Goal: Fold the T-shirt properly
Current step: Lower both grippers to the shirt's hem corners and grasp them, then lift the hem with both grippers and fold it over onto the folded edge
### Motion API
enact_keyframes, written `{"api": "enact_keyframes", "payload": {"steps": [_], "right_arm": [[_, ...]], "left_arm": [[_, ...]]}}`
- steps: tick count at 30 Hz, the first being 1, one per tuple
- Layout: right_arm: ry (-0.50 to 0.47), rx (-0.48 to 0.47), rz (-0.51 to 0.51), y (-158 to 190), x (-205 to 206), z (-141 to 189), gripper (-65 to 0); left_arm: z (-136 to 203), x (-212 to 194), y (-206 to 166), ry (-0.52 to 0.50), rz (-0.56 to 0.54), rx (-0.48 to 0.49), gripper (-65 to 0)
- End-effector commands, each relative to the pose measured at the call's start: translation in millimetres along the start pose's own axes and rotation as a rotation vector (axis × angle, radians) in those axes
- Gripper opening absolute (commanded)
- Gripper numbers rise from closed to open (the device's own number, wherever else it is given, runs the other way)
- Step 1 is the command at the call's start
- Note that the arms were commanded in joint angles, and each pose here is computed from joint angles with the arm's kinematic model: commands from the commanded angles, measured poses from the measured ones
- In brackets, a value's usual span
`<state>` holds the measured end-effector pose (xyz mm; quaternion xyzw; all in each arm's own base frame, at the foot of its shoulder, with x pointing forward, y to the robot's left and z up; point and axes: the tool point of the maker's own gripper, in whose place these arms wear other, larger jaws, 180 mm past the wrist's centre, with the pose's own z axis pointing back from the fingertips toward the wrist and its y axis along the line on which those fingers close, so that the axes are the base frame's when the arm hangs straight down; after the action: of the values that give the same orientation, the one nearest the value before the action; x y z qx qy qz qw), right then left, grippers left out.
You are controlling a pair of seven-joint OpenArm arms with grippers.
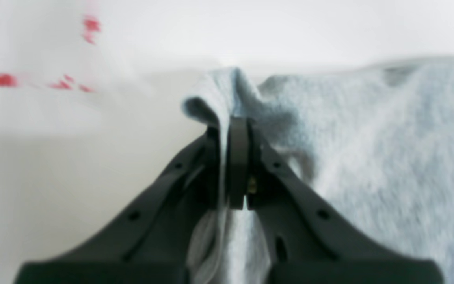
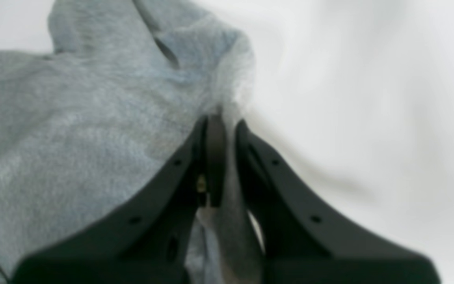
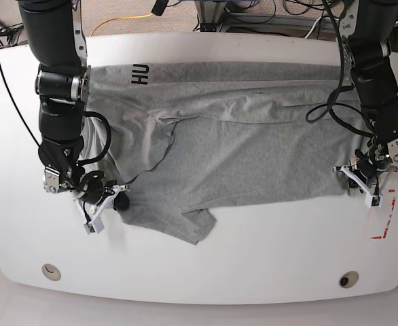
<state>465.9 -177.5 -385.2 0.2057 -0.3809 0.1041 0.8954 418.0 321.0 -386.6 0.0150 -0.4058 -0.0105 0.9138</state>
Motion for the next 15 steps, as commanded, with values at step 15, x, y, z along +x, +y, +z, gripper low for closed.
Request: {"api": "enact_keyframes", "payload": {"steps": [15], "right_arm": [[-0.079,-0.12,0.237,-12,52,67,-65.0]], "left_arm": [[51,60,-24,-0.163,-0.214,-0.095,-65.0]]}}
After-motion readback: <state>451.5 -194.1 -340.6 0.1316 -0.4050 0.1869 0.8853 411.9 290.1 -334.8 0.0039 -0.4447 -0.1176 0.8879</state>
